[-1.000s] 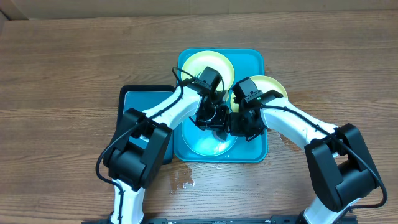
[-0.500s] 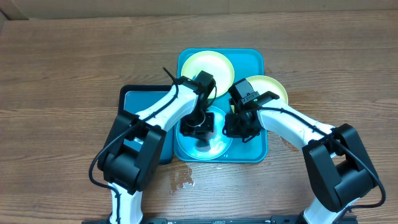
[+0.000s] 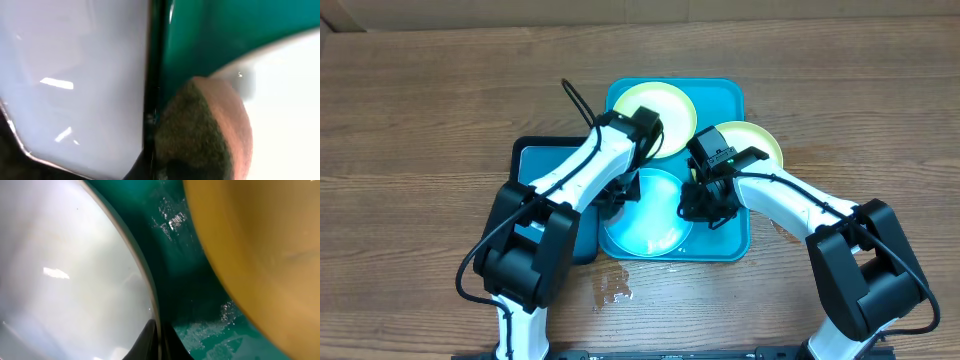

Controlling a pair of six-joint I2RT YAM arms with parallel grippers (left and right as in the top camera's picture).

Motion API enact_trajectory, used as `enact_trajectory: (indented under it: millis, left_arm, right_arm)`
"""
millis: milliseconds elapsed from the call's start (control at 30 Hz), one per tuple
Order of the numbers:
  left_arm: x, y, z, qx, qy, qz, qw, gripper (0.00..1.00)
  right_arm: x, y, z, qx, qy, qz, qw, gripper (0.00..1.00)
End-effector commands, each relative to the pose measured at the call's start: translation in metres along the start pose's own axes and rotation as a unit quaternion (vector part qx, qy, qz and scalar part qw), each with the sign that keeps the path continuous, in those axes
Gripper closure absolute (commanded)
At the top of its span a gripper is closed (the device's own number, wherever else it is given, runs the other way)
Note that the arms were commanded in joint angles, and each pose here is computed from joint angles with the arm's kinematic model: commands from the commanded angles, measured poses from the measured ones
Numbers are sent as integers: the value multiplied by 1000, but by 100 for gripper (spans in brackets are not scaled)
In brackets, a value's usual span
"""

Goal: Clean dirty plates on tray and stack at the side
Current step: 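Scrub the front plate with the sponge while right gripper holds its rim, then lift the cleaned plate with the right gripper and place it right of tray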

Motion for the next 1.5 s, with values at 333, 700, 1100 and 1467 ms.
enact_trajectory:
  millis: [333, 700, 1100, 1467]
  left_arm:
    - [-121, 51, 20, -29, -98, -177, 979, 96]
    - [-26, 105, 14, -99, -13, -86, 991, 96]
    - [-3, 116, 11, -124, 22, -141, 982, 20]
    - [-137, 179, 6, -174, -136, -221, 950, 14]
  right_arm:
    - [3, -13, -1, 1, 3, -33, 999, 96]
    - [3, -13, -2, 6, 6, -34, 999, 96]
    - [-4, -6, -2, 19, 22, -13, 999, 96]
    - [-95, 58, 35, -58, -57, -93, 992, 96]
Point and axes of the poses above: each gripper's point midway between its finger pads, its own x axis out along the fingers, its own y axis along the line the jaws close on, z = x × y, the point moved 7 cm from there along -x, back along the fingers, and after that the axes turned 9 degrees about -x, right-handed, at the moved point
